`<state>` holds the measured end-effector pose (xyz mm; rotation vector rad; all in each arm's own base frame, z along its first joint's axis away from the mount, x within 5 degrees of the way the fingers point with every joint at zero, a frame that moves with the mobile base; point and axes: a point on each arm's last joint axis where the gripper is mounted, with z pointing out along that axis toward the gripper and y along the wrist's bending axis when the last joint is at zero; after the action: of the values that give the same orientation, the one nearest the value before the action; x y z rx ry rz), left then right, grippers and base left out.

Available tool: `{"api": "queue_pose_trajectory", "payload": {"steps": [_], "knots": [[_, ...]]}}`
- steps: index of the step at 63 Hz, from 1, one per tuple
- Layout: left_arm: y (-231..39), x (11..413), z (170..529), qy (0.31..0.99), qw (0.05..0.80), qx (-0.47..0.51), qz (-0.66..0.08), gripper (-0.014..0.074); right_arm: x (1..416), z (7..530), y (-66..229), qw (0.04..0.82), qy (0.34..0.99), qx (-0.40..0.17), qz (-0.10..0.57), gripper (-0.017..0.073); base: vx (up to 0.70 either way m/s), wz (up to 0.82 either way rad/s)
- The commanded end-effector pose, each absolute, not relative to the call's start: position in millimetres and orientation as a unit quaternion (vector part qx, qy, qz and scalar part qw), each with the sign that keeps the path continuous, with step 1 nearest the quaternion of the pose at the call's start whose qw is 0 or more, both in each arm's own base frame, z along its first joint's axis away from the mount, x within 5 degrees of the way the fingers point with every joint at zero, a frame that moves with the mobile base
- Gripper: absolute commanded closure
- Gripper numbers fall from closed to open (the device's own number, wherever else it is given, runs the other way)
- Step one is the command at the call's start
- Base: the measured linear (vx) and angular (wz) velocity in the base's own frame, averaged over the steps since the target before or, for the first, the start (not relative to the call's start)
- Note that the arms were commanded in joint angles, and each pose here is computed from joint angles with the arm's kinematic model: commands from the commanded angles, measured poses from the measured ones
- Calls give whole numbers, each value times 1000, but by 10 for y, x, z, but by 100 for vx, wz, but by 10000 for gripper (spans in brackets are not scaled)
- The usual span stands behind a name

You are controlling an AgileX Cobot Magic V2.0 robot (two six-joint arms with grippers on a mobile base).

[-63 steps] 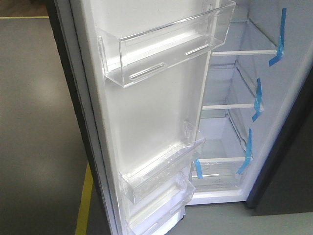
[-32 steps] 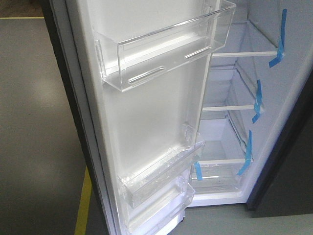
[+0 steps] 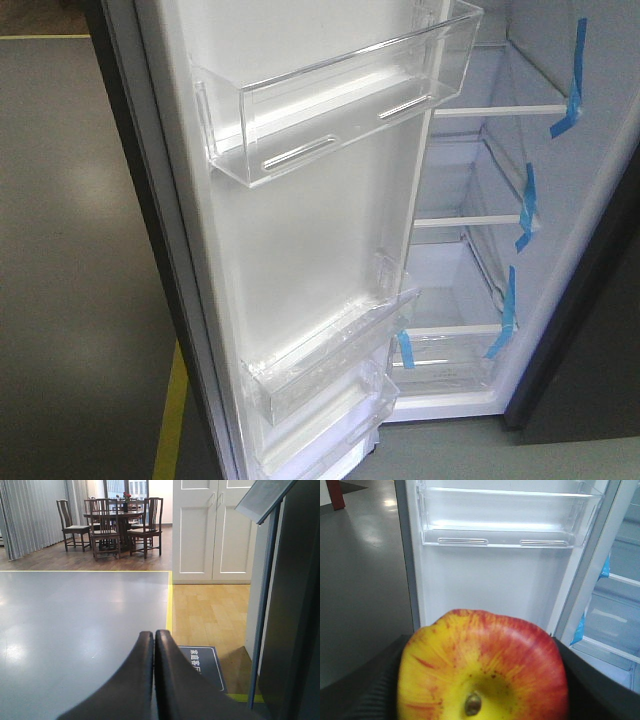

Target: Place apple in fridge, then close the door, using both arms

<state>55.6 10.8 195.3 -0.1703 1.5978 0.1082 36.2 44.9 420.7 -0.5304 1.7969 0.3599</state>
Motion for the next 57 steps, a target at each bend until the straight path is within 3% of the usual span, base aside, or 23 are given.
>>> {"api": "queue_pose_trajectory", "payload": {"steps": [1, 57], "knots": [[93, 560, 1930, 695, 714, -71, 40, 601, 371, 4329, 450, 612, 744, -213, 160, 557, 0, 0], [93, 560, 1930, 695, 714, -71, 40, 601, 371, 4329, 450, 612, 744, -213, 160, 557, 0, 0]]}}
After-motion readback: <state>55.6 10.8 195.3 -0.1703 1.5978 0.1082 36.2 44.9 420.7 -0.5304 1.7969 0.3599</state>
